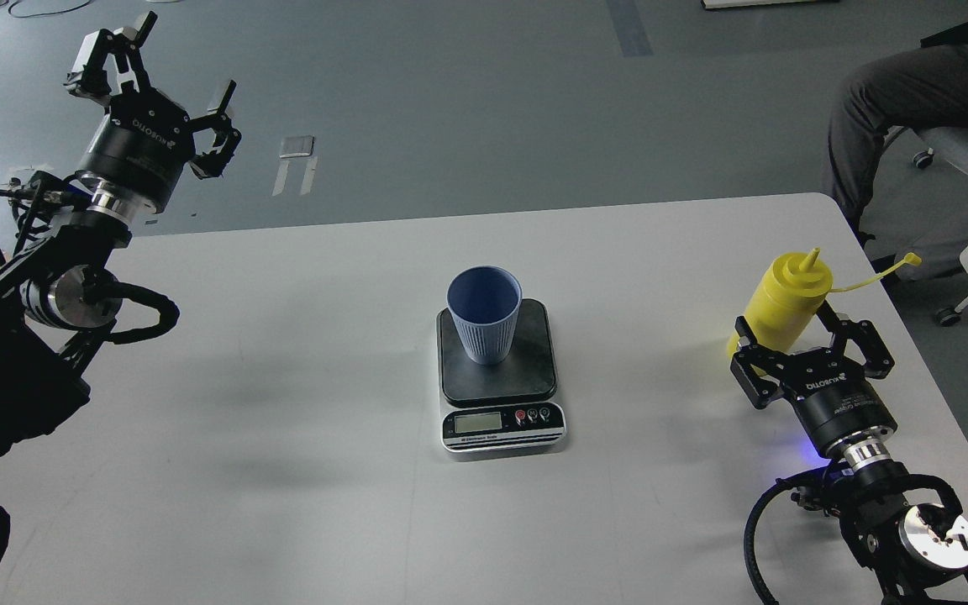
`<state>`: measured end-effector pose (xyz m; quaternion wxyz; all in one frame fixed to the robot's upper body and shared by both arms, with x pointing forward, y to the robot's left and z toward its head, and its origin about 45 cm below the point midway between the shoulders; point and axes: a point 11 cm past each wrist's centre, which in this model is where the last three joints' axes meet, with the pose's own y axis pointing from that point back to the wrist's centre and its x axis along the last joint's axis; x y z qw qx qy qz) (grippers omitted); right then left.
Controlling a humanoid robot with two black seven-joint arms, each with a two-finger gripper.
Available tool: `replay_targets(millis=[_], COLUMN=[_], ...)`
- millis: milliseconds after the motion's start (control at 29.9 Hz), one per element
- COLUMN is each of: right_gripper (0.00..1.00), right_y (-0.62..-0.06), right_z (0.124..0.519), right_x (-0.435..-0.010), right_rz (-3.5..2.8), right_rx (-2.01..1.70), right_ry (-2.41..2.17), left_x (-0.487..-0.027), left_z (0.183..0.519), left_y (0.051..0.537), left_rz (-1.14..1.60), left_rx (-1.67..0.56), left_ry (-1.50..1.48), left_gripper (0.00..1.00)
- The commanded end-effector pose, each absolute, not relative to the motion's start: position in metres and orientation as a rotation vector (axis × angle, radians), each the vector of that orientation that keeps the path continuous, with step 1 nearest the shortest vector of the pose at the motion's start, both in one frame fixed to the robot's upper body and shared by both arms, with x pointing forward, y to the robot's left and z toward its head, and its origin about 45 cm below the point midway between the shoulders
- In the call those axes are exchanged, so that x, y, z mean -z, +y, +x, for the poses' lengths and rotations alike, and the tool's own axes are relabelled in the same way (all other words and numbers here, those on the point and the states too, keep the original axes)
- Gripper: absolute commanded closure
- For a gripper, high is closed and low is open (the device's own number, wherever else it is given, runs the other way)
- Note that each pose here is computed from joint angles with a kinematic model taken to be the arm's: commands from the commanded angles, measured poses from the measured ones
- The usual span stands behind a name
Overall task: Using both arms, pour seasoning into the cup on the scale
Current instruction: 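Lower the yellow bottle onto the table with the right gripper, then open the right gripper and pull it back from the bottle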
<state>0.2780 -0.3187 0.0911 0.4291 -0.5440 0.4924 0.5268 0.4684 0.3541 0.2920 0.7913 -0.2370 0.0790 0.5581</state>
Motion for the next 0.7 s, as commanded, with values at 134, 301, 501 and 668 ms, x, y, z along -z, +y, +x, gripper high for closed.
replay_targets(millis=[134, 301, 501, 668], right_gripper=[0.04, 0.03, 0.02, 0.02], right_y=[-0.315, -0.314, -0.314, -0.311], right_z=[0.255, 0.241, 0.218, 0.209], right_x=[-0.102, -0.102, -0.100, -0.107], right_rz=[-1.391, -1.390, -1.375, -1.401], right_rx=[-1.286, -1.291, -1.308, -1.304], right_ry=[1.198, 1.200, 1.220, 1.214], left_x=[-0.292, -0.292, -0.292, -0.291], left_z=[0.468, 0.468, 0.468, 0.468], left_y=[0.354, 0.354, 0.356, 0.355], left_rz=[-0.510, -0.512, -0.511, -0.510], left_rx=[-1.201, -1.201, -1.205, -1.204], left_ry=[0.170, 0.170, 0.170, 0.171], left_gripper=[0.02, 0.02, 0.02, 0.02])
